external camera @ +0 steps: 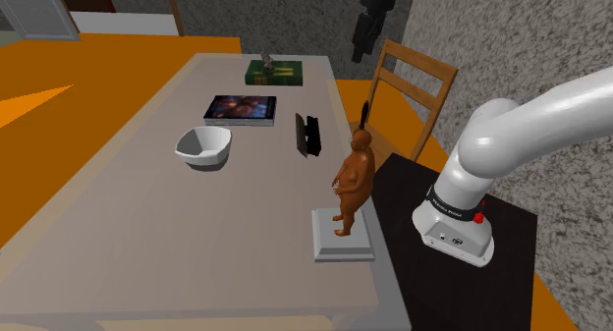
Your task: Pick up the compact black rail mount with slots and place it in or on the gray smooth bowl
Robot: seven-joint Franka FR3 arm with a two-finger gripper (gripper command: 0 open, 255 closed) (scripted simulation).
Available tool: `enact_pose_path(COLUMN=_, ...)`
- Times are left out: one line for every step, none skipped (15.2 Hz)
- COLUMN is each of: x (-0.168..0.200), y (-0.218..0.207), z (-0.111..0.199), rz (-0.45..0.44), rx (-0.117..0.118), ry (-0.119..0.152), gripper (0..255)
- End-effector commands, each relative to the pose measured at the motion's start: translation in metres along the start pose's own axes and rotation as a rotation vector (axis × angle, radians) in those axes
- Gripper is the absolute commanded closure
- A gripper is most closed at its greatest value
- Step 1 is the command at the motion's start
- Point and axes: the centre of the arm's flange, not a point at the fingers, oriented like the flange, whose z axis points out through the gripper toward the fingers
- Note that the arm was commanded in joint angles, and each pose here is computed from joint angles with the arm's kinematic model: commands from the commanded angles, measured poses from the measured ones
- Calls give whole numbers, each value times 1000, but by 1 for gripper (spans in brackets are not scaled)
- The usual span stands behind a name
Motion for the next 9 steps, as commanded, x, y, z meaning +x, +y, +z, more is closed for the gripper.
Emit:
enact_pose_path(x=0, y=0, z=0, rz=0, rx=0, ry=0, gripper=0)
enact_pose_path(x=6, y=5, z=11, rz=28, rx=6, ry=2, gripper=0)
enact_pose_path(x=12, y=10, z=22, rz=55, rx=13, ry=3, gripper=0)
enact_pose_path(x=18, y=15, z=33, rz=83, rx=19, ry=5, gripper=0)
enact_pose_path(x=23, y=20, z=44, rz=111, rx=25, ry=7, gripper=0)
enact_pose_path(x=29, y=25, z=55, rz=138, rx=32, ry=9, gripper=0)
enact_pose_path(x=34, y=31, z=66, rz=166, rx=38, ry=10, gripper=0)
enact_pose_path(x=39, y=36, z=77, rz=193, rx=45, ry=12, gripper=0)
enact_pose_path(x=45, y=42, z=88, rz=221, rx=51, ry=14, gripper=0)
